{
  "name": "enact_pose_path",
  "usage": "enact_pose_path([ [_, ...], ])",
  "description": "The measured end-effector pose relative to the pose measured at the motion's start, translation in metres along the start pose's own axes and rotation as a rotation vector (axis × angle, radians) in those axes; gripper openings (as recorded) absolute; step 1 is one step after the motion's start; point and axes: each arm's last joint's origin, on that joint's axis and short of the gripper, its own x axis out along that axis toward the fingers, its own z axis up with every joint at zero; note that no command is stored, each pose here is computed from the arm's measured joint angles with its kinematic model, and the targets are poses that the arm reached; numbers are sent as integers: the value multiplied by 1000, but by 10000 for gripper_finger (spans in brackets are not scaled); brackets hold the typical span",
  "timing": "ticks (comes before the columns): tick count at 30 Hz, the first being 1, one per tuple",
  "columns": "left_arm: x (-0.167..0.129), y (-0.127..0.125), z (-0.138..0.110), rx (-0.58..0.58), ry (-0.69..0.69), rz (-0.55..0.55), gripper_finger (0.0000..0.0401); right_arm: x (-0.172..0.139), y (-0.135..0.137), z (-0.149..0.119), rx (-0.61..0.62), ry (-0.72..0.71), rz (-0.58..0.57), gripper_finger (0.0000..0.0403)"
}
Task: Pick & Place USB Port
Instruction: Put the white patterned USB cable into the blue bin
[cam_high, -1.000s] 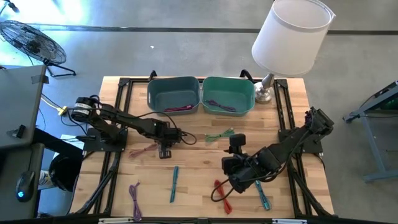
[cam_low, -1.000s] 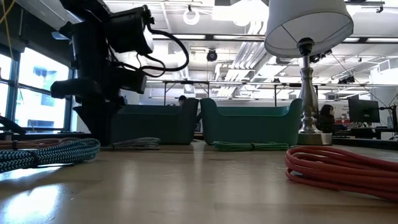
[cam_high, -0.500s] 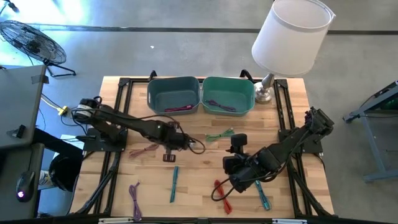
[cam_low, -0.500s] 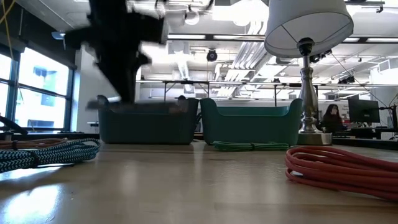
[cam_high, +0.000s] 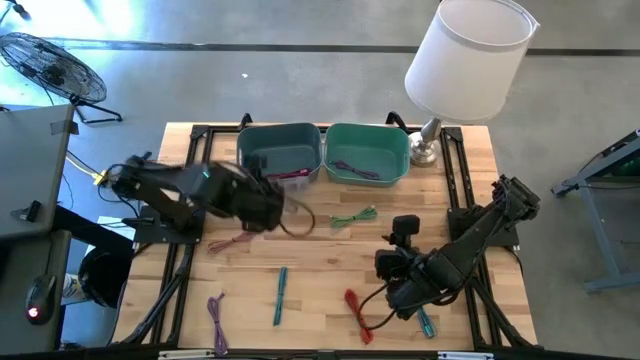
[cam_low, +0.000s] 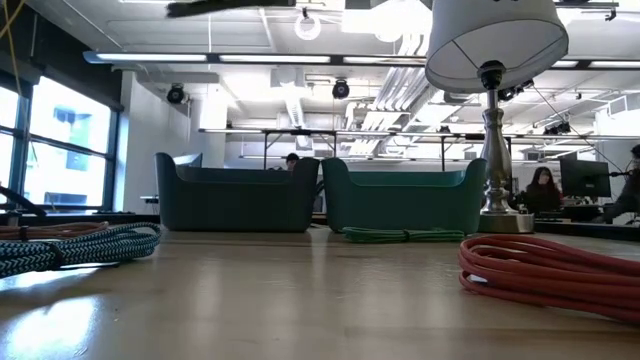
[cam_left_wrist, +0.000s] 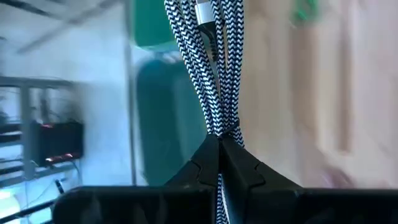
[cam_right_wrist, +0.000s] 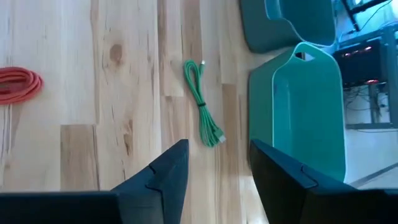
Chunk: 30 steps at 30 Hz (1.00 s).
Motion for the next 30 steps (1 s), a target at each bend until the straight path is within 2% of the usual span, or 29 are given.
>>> enact_pose_path([
  [4,-9,35,-17,-36,-35,41,0,-4,3,-1,-10,-50,-41,161],
  [8,-1,61,-35,-98,41,95,0,-6,3,-1,-17,-91,-86,161],
  [12,16,74,-48,-132,132,104,0,-6,3,-1,-16,-104,-102,161],
  [16,48,79,-53,-125,205,53,0,-6,3,-1,-13,-107,-101,160],
  [22,112,83,-57,-82,142,-69,0,-6,3,-1,11,-92,-79,161],
  [26,147,87,-74,-136,133,-134,0,-6,4,-1,32,-89,-73,161],
  [30,168,88,-91,-188,143,-228,3,-6,4,-1,33,-84,-65,161],
])
